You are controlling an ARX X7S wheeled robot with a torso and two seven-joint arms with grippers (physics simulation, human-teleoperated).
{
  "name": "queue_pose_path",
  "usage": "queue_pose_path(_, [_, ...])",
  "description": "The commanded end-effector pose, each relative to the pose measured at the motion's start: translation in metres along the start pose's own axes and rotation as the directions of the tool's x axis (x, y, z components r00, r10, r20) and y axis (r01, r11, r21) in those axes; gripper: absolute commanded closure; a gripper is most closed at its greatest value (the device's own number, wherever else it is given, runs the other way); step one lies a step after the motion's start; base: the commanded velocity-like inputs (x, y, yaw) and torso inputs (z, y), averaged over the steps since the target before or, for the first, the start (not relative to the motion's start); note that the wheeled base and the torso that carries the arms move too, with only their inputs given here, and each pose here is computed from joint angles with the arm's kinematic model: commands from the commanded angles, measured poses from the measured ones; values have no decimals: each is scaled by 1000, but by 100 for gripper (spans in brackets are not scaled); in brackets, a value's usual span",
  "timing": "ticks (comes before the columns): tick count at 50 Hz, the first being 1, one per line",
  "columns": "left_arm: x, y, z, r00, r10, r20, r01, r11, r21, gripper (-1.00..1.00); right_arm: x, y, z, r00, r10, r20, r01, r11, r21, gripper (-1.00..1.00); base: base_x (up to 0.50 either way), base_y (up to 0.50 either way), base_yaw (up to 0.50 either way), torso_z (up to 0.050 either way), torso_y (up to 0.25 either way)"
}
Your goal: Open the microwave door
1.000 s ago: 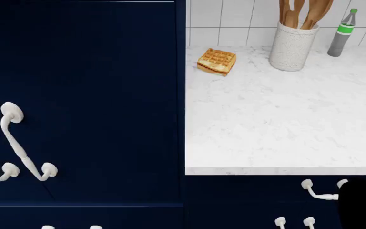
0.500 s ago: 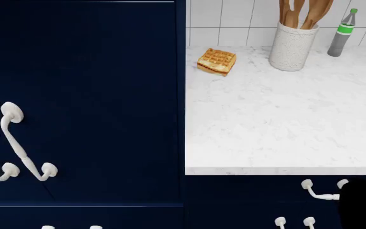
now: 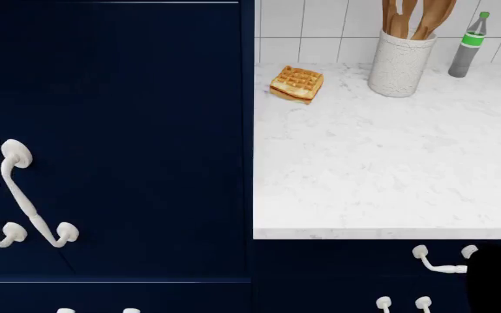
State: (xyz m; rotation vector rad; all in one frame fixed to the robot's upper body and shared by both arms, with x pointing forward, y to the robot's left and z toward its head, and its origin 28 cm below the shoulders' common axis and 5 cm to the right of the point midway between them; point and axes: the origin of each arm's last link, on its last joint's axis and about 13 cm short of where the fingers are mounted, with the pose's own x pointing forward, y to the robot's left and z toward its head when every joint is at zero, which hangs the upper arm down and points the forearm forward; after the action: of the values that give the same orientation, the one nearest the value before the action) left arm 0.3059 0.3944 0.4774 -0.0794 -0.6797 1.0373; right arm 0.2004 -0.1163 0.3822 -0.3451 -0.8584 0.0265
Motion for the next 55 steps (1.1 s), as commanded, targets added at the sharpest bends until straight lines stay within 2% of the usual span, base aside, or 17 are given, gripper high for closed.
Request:
queue_pose_path(1, [19, 17, -20, 997, 75, 6, -76, 991, 107, -100, 0, 0, 0, 1000, 1, -1, -1, 1000, -2, -100, 0, 0, 0, 0, 0])
queue_pose_path(22, [35, 64, -13, 982, 178, 58, -186, 968, 171, -100, 0, 0, 0, 1000, 9, 3, -9, 1000, -1, -100, 0, 0, 0, 0, 0])
queue_pose_path(42, [42, 105, -15, 959, 265, 101, -283, 922, 263, -100, 0, 0, 0, 1000, 11, 5, -11, 1000, 4, -100, 0, 0, 0, 0, 0])
queue_pose_path(55, [47, 134, -5, 940, 314, 135, -341, 895, 287, -100, 0, 0, 0, 1000, 12, 5, -12, 1000, 7, -100, 0, 0, 0, 0, 0])
